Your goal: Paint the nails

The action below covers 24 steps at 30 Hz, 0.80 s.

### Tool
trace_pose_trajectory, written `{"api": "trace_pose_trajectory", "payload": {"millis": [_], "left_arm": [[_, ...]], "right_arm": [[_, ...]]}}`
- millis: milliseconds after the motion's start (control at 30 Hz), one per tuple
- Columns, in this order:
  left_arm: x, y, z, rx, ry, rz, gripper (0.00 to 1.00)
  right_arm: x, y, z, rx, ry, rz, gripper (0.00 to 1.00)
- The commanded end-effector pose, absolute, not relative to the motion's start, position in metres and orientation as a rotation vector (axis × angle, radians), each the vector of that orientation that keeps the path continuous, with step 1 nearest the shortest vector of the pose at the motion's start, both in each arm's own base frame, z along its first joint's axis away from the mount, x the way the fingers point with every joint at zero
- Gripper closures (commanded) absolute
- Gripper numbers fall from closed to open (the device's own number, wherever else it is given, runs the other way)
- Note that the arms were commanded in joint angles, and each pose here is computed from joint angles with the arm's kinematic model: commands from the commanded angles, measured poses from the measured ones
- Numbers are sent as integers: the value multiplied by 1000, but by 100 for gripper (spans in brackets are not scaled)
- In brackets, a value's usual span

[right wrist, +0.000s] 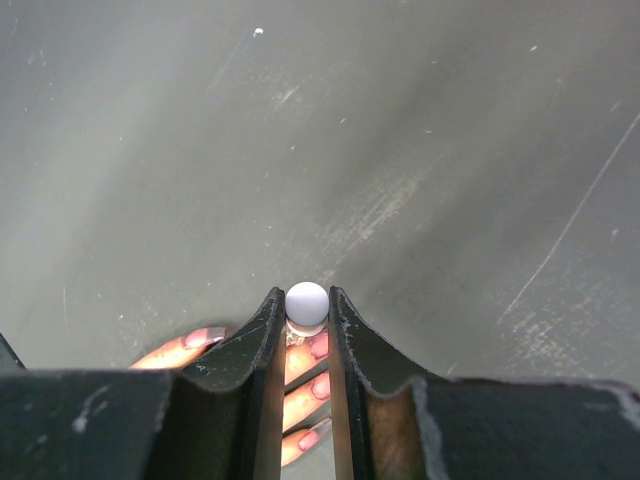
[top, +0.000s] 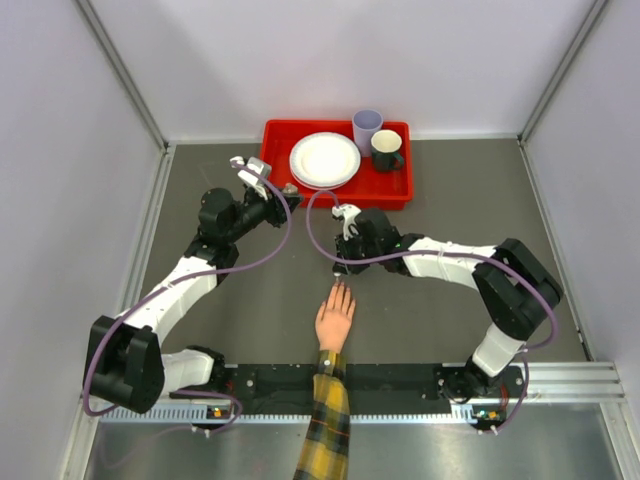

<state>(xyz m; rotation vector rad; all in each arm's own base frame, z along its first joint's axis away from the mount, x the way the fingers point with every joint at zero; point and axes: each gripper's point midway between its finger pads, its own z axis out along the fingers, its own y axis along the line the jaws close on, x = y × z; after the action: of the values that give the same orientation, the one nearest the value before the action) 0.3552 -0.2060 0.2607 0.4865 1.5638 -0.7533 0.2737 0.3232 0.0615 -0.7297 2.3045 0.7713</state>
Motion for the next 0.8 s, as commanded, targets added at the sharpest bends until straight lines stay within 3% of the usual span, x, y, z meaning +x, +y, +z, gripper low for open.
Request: {"api": "trace_pose_trajectory", "payload": {"millis": [0,767], "left_arm": [[354,-203,278,494,1496,-732,100],[353,-203,280,491,1488,-740,100]], "right_arm": [[291,326,73,-690,2260,769,100],[277,326,108,-752,2199,762,100]]}}
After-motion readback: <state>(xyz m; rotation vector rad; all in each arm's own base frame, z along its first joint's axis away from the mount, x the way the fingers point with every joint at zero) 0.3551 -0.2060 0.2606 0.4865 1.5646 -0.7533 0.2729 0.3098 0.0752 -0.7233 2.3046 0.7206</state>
